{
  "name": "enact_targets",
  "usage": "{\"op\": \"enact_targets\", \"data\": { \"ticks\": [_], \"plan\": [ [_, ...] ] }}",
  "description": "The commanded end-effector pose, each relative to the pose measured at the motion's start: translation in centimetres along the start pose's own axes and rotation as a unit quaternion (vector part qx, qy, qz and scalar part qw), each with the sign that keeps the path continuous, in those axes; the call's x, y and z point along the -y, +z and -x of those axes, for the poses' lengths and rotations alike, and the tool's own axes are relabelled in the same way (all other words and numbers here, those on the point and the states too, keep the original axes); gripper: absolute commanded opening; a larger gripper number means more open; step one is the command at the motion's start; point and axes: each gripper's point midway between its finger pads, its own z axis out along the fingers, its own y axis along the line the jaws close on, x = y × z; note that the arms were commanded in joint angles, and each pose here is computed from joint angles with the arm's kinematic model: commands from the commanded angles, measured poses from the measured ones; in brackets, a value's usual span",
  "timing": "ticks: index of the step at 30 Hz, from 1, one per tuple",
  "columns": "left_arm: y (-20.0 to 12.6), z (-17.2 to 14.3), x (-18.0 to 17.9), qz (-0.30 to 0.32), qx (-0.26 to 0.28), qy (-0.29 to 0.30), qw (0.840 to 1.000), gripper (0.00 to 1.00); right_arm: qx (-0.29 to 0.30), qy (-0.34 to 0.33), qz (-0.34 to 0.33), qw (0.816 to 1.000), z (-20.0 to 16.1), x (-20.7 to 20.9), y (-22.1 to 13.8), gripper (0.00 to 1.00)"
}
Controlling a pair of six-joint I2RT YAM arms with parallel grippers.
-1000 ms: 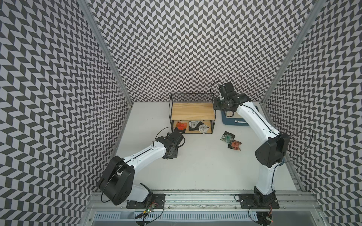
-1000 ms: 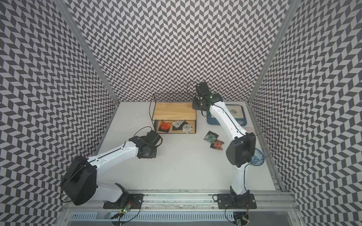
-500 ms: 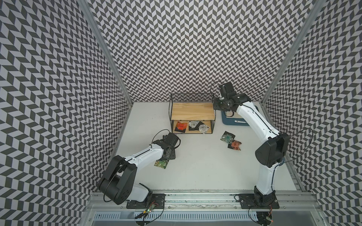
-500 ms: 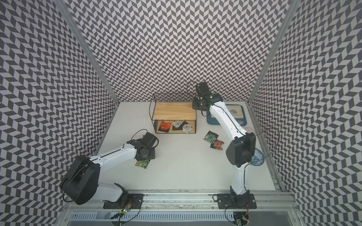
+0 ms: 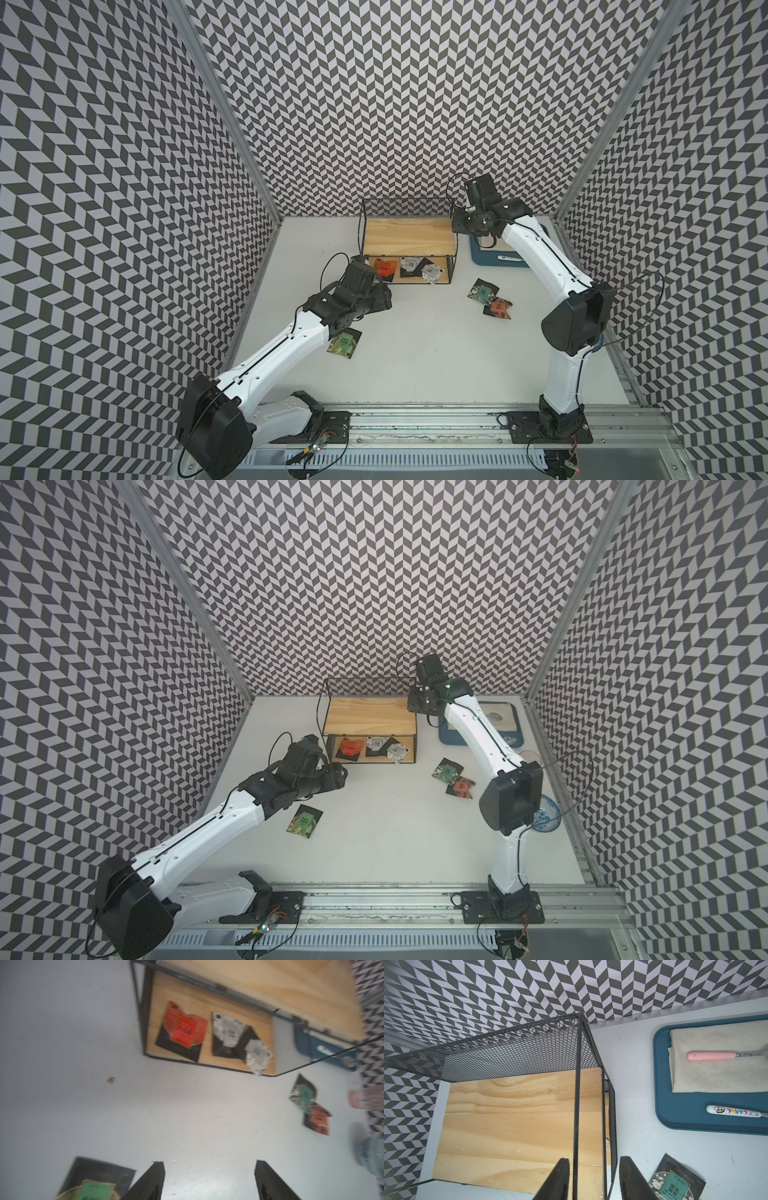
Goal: Remove the tea bags from the shelf
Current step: Place the tea bag at the center of the board, then pick up the tea bag from the shelf.
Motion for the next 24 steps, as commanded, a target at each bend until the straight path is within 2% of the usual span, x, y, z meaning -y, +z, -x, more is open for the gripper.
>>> {"op": "enact_targets", "data": {
  "ticks": [1, 4, 8, 13, 16, 18, 24],
  "plan": [
    [0.6, -1.1, 4.4, -0.15, -0.014, -0.076, 0.986, 0.71, 0.022, 0.002, 0.02, 1.0, 1.1, -0.8, -0.5, 0.44],
    [1.6, -2.7, 5.0, -0.218, -0.019, -0.139, 0.966, 0.7, 0.018, 0.001, 0.027, 0.999, 1.0, -1.0, -0.3, 0.43],
    [3.7, -4.1, 5.4, -0.241, -0.043, -0.193, 0.95, 0.73, 0.011, 0.003, 0.026, 1.0, 0.6, -0.9, -0.2, 0.43],
    [6.4, -5.2, 8.5, -0.275, -0.063, -0.246, 0.927, 0.81, 0.012, 0.001, 0.022, 1.0, 0.4, -0.7, 0.0, 0.43],
    [8.9, -5.9, 9.5, -0.268, -0.079, -0.29, 0.915, 0.79, 0.01, 0.001, 0.021, 1.0, 0.3, -0.7, 0.2, 0.43],
    [10.3, -6.0, 9.6, -0.276, -0.071, -0.328, 0.9, 0.75, 0.011, 0.001, 0.021, 1.0, 0.4, -0.7, 0.1, 0.43],
    [14.2, -4.8, 9.9, -0.291, -0.033, -0.378, 0.878, 0.7, 0.006, -0.001, 0.022, 1.0, 0.0, -0.5, -0.1, 0.43]
  ]
}}
